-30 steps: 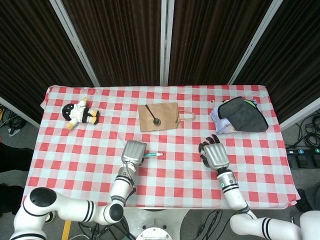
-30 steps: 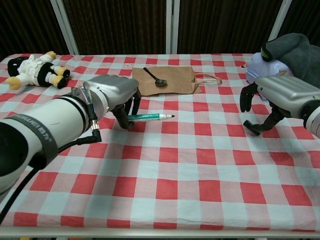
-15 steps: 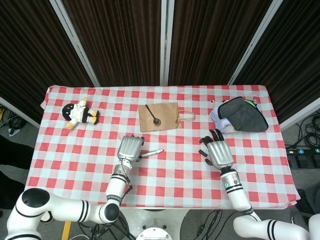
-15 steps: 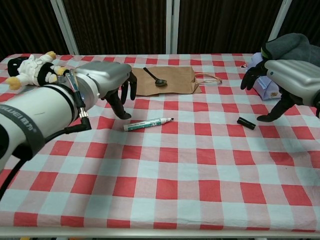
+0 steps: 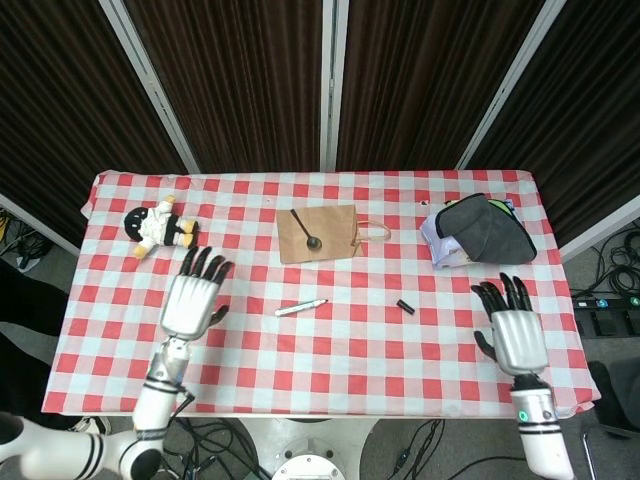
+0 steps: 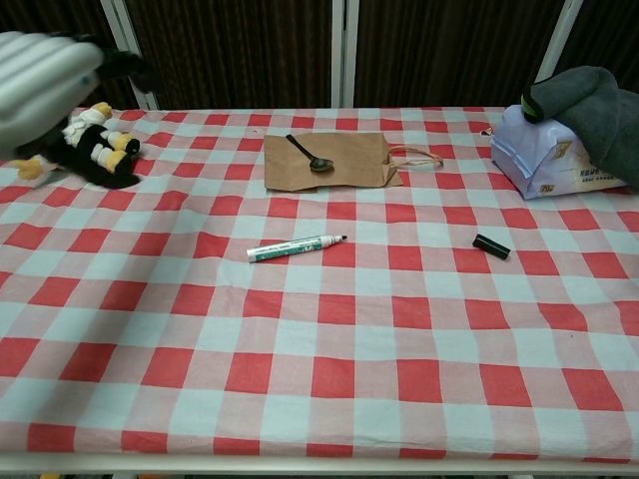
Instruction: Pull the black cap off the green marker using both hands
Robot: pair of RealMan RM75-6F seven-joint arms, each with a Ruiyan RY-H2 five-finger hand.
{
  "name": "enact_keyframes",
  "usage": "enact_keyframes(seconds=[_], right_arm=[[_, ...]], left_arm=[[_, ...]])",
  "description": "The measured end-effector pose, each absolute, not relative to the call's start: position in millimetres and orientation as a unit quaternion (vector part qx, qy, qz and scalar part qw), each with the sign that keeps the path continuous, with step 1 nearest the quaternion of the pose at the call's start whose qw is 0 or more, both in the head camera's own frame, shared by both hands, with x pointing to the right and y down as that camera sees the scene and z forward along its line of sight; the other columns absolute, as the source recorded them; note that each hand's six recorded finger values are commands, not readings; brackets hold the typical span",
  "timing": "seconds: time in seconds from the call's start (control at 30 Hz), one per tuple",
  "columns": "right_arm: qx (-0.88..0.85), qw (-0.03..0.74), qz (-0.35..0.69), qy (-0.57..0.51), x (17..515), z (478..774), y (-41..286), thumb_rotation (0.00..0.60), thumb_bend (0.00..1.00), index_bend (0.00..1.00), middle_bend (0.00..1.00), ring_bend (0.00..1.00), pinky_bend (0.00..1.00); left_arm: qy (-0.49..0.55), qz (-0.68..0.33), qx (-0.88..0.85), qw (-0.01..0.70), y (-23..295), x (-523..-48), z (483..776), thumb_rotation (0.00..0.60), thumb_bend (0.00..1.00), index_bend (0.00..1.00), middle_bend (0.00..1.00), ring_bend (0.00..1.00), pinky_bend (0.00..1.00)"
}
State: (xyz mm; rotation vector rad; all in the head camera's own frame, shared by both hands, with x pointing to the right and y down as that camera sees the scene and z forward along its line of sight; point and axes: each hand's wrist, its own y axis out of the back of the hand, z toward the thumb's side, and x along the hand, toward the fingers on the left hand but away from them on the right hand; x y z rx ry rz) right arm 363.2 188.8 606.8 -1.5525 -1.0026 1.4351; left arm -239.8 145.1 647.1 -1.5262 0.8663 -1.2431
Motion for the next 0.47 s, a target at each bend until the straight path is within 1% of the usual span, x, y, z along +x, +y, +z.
enact_keyframes(seconds=[0.13, 0.2, 0.33, 0.47], right_arm=[[-0.602, 0.382, 0.57, -0.409, 383.8, 587.8, 220.7, 0.6, 0.14, 0.18, 0.17, 0.0, 0.0], [-0.591, 0.379, 0.577, -0.417, 395.0, 581.4, 235.8, 0.6, 0.14, 0.17, 0.17, 0.0, 0.0], [-0.58, 0.365, 0.593, -0.423, 411.5, 582.9, 261.4, 0.6, 0.14, 0.16, 0.14, 0.0, 0.0], [-0.576, 0.354, 0.603, -0.423, 417.3, 589.9, 279.0, 0.6, 0.15, 0.15, 0.14, 0.0, 0.0]], left_arm=[[0.36, -0.551, -0.612, 0.439, 191.8, -293.3, 644.9, 0.6, 0.14, 0.24, 0.23, 0.11, 0.11], [0.364, -0.563, -0.611, 0.421, 210.2, -308.8, 644.2, 0.6, 0.14, 0.24, 0.23, 0.11, 0.11], [0.378, -0.585, -0.599, 0.394, 242.3, -337.1, 639.3, 0.6, 0.14, 0.24, 0.23, 0.11, 0.11], [0.391, -0.601, -0.584, 0.38, 259.6, -358.1, 632.0, 0.6, 0.14, 0.24, 0.23, 0.11, 0.12]])
